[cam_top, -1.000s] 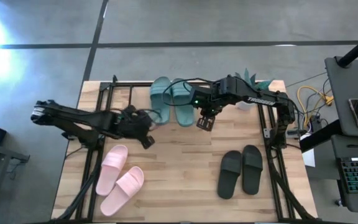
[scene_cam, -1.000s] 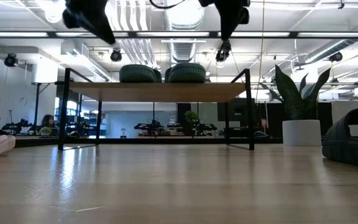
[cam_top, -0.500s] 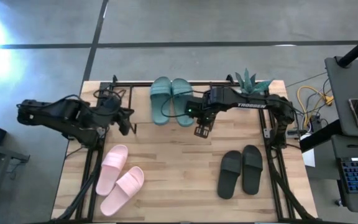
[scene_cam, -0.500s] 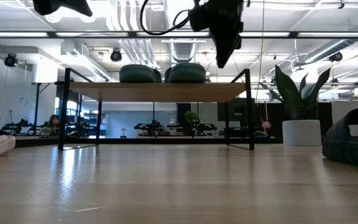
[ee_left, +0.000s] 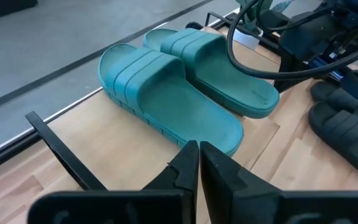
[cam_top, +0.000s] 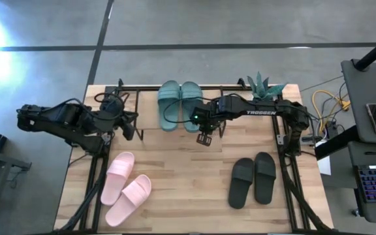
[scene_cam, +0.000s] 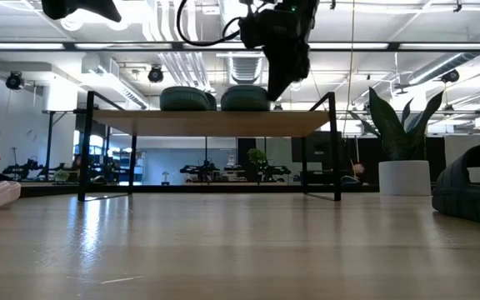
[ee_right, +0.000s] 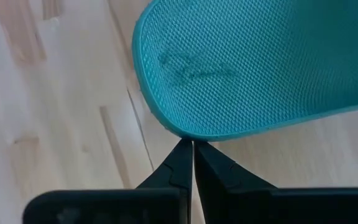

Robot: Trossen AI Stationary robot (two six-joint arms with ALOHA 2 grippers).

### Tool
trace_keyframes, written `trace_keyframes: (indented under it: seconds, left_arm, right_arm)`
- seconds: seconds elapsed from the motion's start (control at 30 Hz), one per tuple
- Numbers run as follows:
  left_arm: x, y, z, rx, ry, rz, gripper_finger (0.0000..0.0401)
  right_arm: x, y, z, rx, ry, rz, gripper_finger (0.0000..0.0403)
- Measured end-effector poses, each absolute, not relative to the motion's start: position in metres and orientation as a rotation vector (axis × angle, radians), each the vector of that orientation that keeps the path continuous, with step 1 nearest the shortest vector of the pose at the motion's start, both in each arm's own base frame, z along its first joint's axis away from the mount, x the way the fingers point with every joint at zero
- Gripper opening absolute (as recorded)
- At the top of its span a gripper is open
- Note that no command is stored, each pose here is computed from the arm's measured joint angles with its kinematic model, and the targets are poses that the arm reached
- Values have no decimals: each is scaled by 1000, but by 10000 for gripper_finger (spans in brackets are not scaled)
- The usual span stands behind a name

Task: Pick and place slides into the shelf
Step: Adjust the green slides on the shelf

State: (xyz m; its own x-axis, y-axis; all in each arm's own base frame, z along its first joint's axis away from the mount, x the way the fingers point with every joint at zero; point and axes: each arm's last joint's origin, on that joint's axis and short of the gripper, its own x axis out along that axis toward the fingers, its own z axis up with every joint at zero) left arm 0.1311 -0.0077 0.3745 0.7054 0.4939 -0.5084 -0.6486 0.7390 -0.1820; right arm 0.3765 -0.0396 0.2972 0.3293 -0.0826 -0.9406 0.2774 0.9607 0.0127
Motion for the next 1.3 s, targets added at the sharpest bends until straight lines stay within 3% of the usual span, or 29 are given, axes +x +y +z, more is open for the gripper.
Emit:
trace_keyframes:
  seconds: [0.33,0.6,0.7,0.97,1.17,1.3]
  left_arm:
    - [136,-9,372,-355,469,655,1]
    - [137,-10,368,-348,530,638,1]
    - [136,-9,365,-367,539,673,1]
    - [135,24,364,-416,578,823,1]
    - [146,58,367,-555,572,684,1]
    - [153,85,357,-585,635,699,1]
  right_arm:
    - [379,-44,301,187,1180,-248,8]
    - [358,-31,318,185,1268,-261,8]
    - [352,-31,328,136,1229,-343,8]
    - [345,-92,324,228,1216,-506,8]
    - [338,-127,327,283,1192,-537,8]
    - [337,-132,329,259,1186,-505,8]
